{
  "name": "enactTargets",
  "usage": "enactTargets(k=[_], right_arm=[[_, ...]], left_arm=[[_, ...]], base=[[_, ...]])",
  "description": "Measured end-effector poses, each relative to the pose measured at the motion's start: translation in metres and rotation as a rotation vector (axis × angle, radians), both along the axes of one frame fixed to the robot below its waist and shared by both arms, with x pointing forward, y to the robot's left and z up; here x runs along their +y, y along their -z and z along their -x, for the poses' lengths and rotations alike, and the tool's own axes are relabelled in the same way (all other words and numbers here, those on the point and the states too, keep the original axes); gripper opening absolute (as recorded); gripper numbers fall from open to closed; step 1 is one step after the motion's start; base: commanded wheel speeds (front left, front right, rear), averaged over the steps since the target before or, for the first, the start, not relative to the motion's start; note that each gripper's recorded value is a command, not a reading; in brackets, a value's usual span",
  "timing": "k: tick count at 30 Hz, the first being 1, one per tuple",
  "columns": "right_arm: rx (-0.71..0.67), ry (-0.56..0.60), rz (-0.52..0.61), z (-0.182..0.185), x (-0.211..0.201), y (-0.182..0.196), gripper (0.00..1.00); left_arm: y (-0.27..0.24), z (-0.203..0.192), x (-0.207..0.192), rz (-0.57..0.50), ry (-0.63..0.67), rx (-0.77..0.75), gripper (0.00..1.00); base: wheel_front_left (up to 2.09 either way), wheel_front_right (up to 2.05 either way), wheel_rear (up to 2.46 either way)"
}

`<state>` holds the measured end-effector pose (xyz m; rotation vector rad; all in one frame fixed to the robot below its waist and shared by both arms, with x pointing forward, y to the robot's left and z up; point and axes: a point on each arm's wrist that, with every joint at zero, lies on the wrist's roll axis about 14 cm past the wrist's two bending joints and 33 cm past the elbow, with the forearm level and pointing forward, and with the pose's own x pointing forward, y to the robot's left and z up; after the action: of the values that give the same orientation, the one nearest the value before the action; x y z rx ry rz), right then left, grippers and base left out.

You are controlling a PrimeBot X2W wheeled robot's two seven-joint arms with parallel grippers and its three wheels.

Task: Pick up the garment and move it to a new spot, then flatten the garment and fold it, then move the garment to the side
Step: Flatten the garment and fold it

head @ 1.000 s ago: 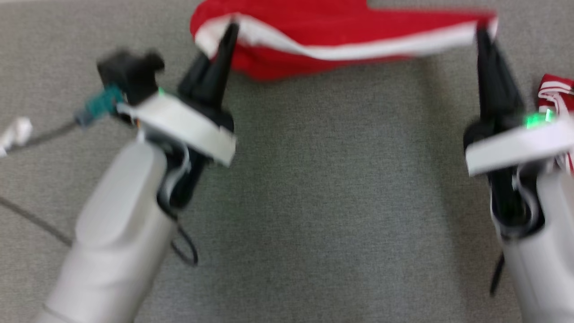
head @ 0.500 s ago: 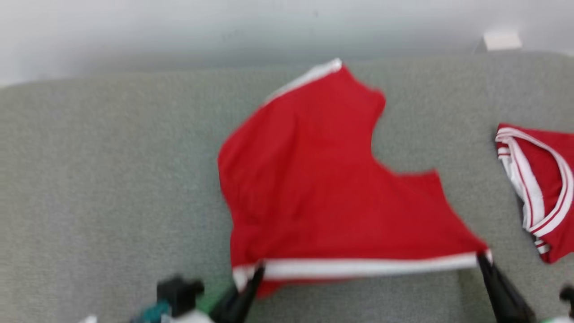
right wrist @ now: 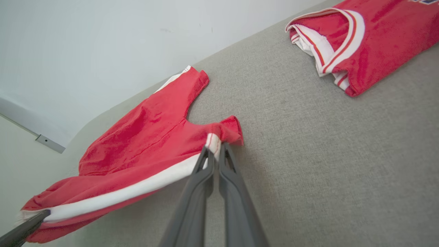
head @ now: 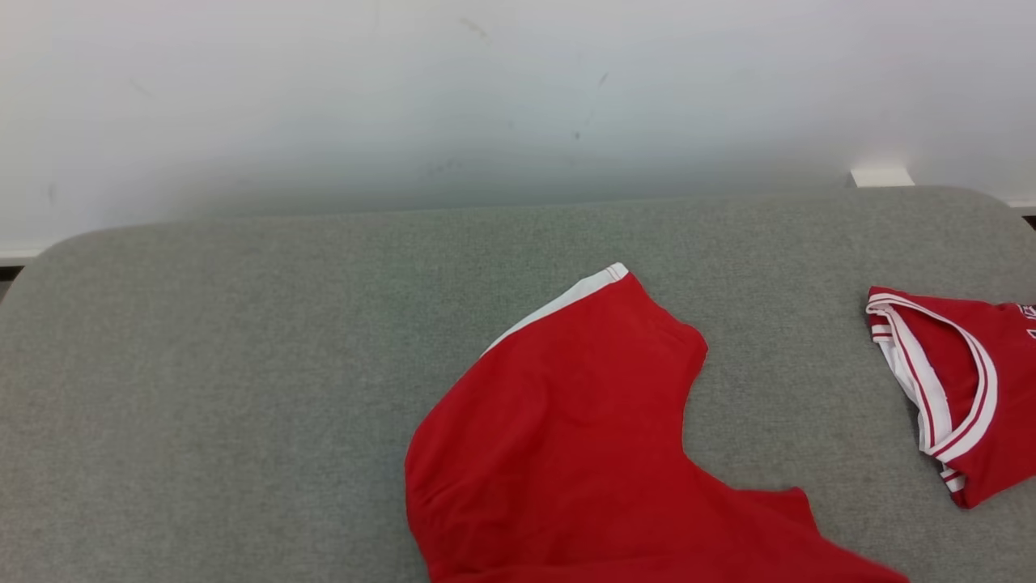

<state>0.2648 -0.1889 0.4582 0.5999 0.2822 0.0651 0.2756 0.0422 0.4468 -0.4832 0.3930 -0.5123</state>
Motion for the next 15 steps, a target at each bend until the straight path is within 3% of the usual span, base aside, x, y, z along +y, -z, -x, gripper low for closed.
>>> enactTargets(k=[8,15], right_arm=[[-0.13,-0.102,0.083,-0.083,0.009,-0.037,0.0],[-0.156,-0.254,0.066,-0.161,0.051,-0.047,0.0]], left_arm=[[-0.028,-0.033,-0.004,0.105,-0.022,-0.008,0.0],[-0.068,-0.078,-0.013,0.241,-0.033,-0.048,0.0]], base=[[0.0,0.0,0.0],[0.0,0.0,0.0]])
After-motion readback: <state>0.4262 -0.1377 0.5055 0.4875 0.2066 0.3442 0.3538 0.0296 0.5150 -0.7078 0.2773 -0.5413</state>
